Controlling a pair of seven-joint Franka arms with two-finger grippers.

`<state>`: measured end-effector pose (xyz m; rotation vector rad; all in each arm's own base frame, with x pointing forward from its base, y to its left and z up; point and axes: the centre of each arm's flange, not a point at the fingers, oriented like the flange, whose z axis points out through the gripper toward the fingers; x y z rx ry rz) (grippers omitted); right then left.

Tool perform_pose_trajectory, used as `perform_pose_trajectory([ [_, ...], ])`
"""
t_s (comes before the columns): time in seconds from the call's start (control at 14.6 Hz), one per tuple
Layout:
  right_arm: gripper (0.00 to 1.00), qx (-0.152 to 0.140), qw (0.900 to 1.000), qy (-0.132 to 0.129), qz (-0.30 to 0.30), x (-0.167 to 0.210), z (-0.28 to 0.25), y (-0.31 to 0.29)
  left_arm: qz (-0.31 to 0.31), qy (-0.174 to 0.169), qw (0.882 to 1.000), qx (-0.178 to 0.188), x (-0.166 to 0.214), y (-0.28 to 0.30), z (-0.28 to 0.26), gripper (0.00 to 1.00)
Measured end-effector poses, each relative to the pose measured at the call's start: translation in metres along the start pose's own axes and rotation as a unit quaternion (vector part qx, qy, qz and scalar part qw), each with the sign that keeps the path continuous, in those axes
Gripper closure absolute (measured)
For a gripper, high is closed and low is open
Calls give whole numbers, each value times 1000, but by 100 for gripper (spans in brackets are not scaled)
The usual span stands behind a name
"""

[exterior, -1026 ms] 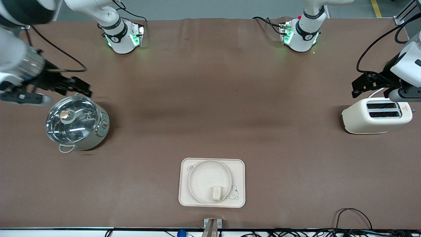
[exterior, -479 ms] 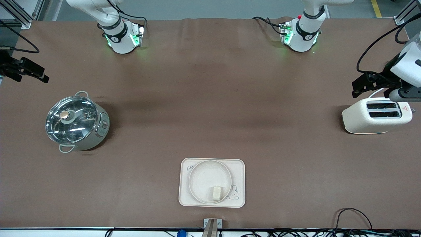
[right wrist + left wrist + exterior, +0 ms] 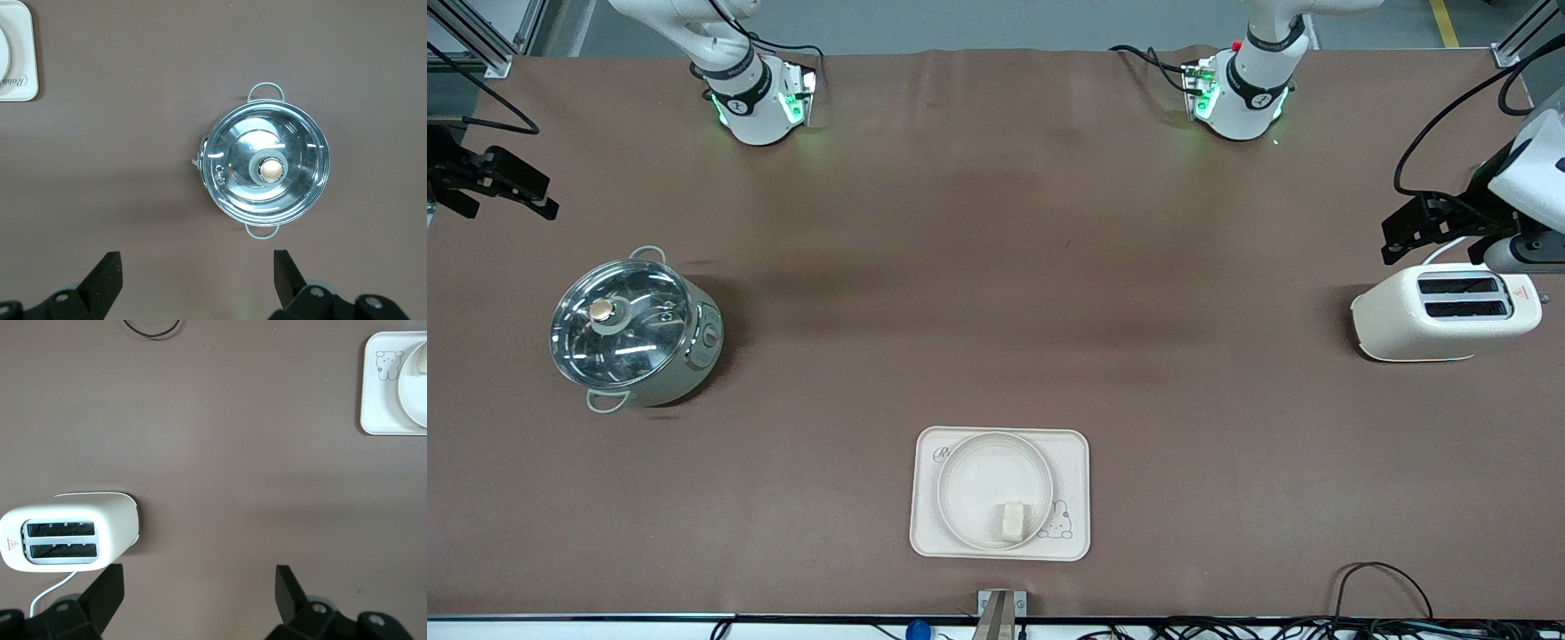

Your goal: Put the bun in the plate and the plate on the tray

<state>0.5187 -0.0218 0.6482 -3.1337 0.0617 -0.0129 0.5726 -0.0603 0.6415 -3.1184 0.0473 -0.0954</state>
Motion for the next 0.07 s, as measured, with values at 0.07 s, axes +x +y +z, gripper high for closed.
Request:
perform_pose_trajectory([
  [0.07,0,0,1000,0,0,0,0,0,-2,0,1000,0,0,-2,0,0],
])
